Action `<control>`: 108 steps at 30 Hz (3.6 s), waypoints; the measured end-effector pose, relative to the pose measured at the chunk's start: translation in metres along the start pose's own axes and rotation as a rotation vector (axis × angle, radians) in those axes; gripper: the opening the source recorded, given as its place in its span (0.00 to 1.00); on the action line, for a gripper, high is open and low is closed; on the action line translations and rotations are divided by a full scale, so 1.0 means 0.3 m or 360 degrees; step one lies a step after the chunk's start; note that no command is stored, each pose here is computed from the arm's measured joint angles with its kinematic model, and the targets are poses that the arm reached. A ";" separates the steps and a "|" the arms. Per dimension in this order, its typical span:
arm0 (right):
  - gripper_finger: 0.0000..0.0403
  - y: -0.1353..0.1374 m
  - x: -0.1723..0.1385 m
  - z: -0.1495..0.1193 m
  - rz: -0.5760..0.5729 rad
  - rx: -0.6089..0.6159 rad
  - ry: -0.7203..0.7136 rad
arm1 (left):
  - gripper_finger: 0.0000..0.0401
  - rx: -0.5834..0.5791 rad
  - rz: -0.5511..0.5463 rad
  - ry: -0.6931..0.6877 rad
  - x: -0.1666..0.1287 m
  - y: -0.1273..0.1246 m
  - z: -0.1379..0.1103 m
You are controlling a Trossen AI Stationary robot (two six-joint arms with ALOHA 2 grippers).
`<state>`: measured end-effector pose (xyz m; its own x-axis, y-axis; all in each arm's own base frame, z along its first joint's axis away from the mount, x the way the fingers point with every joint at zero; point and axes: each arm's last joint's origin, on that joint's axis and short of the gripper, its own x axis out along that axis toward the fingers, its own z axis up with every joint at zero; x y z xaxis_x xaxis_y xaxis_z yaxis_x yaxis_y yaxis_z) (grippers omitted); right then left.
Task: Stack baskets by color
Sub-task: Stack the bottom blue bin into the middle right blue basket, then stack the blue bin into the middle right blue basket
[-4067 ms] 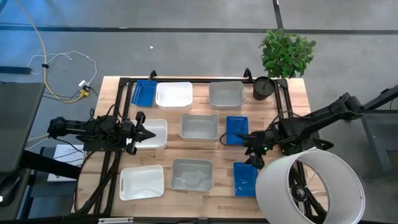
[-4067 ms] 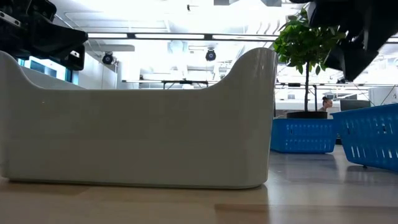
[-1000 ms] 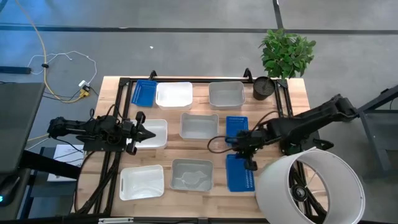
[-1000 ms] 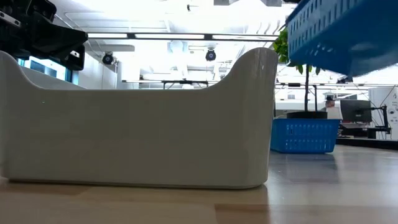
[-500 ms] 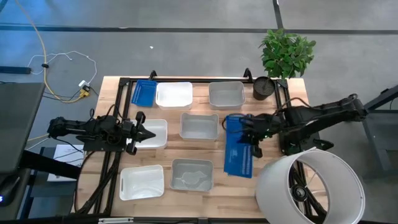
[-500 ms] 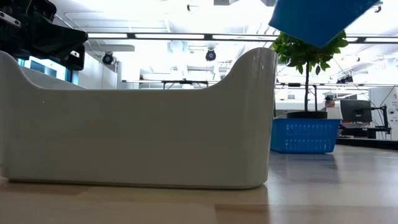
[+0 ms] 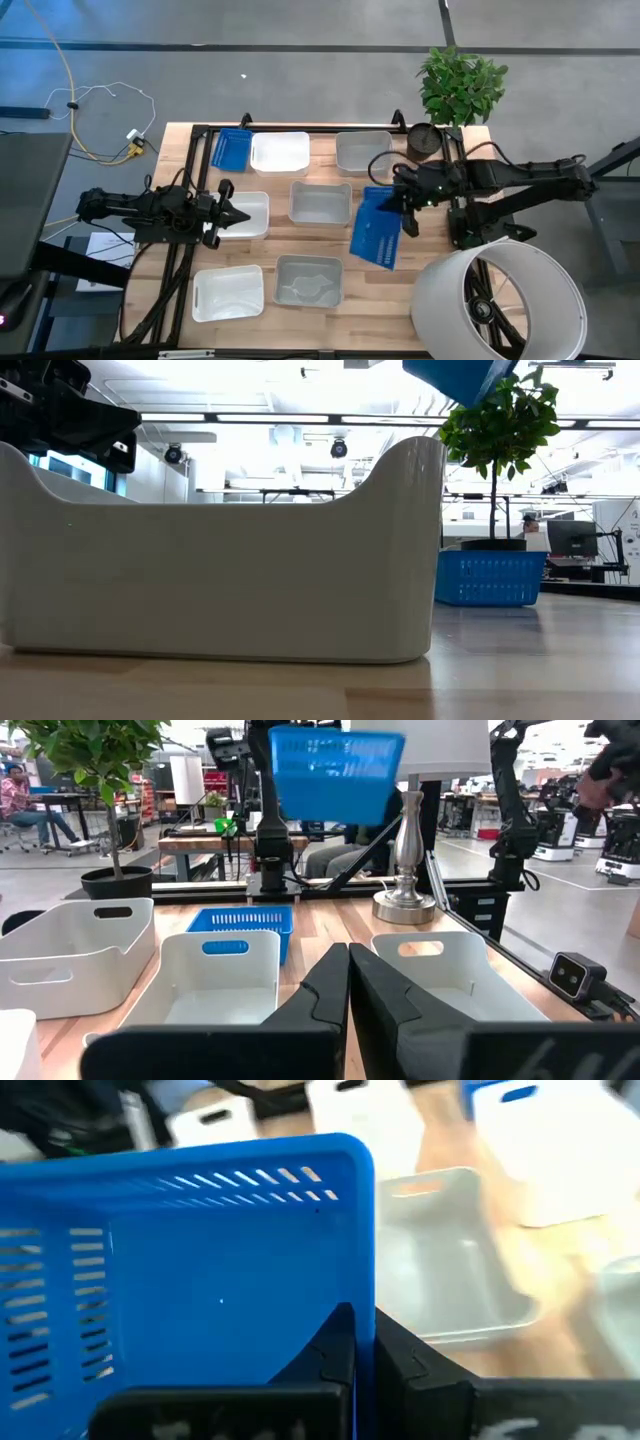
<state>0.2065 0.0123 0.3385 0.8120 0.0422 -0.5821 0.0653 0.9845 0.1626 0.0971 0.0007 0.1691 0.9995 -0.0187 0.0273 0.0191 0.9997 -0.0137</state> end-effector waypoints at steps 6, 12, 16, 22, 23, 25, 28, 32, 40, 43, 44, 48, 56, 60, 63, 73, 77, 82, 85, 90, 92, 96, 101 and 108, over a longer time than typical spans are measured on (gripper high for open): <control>0.00 -0.044 -0.035 0.084 -0.0207 -0.0085 0.0098 | 0.00 0.0000 -0.0001 0.0000 0.000 0.000 0.000; 0.00 -0.102 -0.016 0.102 -0.0311 -0.0170 0.0372 | 0.00 0.0000 0.0000 0.0000 0.000 0.000 0.000; 0.00 -0.133 0.037 0.077 -0.0332 -0.0278 0.0606 | 0.00 0.0000 -0.0001 0.0000 0.000 0.000 0.000; 0.00 -0.191 0.134 0.061 -0.0365 -0.0435 0.0834 | 0.00 0.0000 -0.0001 0.0000 0.000 0.000 0.000; 0.00 -0.201 0.151 0.058 -0.0348 -0.0447 0.0866 | 0.00 0.0000 -0.0001 0.0000 0.000 0.000 0.000; 0.00 -0.221 0.188 0.050 -0.0299 -0.0469 0.0930 | 0.00 0.0000 0.0000 0.0000 0.000 0.000 0.000; 0.00 -0.255 0.236 0.037 -0.0248 -0.0493 0.1013 | 0.00 0.0000 -0.0001 0.0000 0.000 0.000 0.000; 0.00 -0.304 0.287 0.019 -0.0205 -0.0463 0.1097 | 0.00 0.0000 0.0000 0.0000 0.000 0.000 0.000; 0.00 -0.393 0.309 0.002 -0.0171 -0.0291 0.1129 | 0.00 0.0000 0.0000 0.0000 0.000 0.000 0.000; 0.00 -0.412 0.307 -0.010 -0.0192 -0.0266 0.1121 | 0.00 0.0000 -0.0001 0.0000 0.000 0.000 0.000; 0.00 -0.416 0.307 -0.024 -0.0193 -0.0257 0.1133 | 0.00 0.0000 0.0000 0.0000 0.000 0.000 0.000; 0.00 -0.407 0.320 -0.099 -0.0160 -0.0223 0.1179 | 0.00 0.0000 0.0000 0.0000 0.000 0.000 0.000; 0.00 -0.396 0.305 -0.099 -0.0214 -0.0213 0.1072 | 0.00 0.0000 0.0000 0.0000 0.000 0.000 0.000; 0.00 -0.395 0.316 -0.126 -0.0179 -0.0170 0.1084 | 0.00 0.0000 -0.0001 0.0000 0.000 0.000 0.000; 0.00 -0.396 0.334 -0.163 -0.0148 -0.0106 0.1073 | 0.00 0.0000 -0.0001 0.0000 0.000 0.000 0.000; 0.00 -0.399 0.351 -0.213 -0.0150 -0.0081 0.1101 | 0.00 0.0000 -0.0001 0.0000 0.000 0.000 0.000; 0.00 -0.399 0.351 -0.213 -0.0149 -0.0083 0.1099 | 0.00 0.0000 0.0000 -0.0001 0.000 0.000 0.000; 0.00 -0.399 0.350 -0.213 -0.0149 -0.0085 0.1102 | 0.00 0.0000 0.0000 0.0000 0.000 0.000 0.000; 0.02 -0.399 0.350 -0.213 -0.0156 -0.0065 0.1101 | 0.00 0.0000 -0.0001 0.0000 0.000 0.000 0.000; 0.18 -0.399 0.350 -0.213 -0.0192 0.0023 0.1097 | 0.00 0.0000 -0.0001 -0.0001 0.000 0.000 0.000; 0.27 -0.401 0.349 -0.208 -0.0235 0.0031 0.1095 | 0.00 0.0000 -0.0001 0.0000 0.000 0.000 0.000; 0.43 -0.403 0.338 -0.157 -0.0275 -0.0018 0.1040 | 0.00 0.0000 0.0000 0.0000 0.000 0.000 0.000; 0.56 -0.395 0.306 -0.089 -0.0300 0.0045 0.1008 | 0.00 0.0000 0.0000 0.0000 0.000 0.000 0.000; 0.57 -0.356 0.217 -0.090 -0.0337 0.0162 0.0874 | 0.00 0.0000 -0.0001 0.0000 0.000 0.000 0.000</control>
<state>0.2368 -0.0855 0.2616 0.3584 -0.0445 -0.9325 0.2705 0.9610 0.0581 0.0971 0.0007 0.1691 0.9994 -0.0191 0.0272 0.0194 0.9997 -0.0137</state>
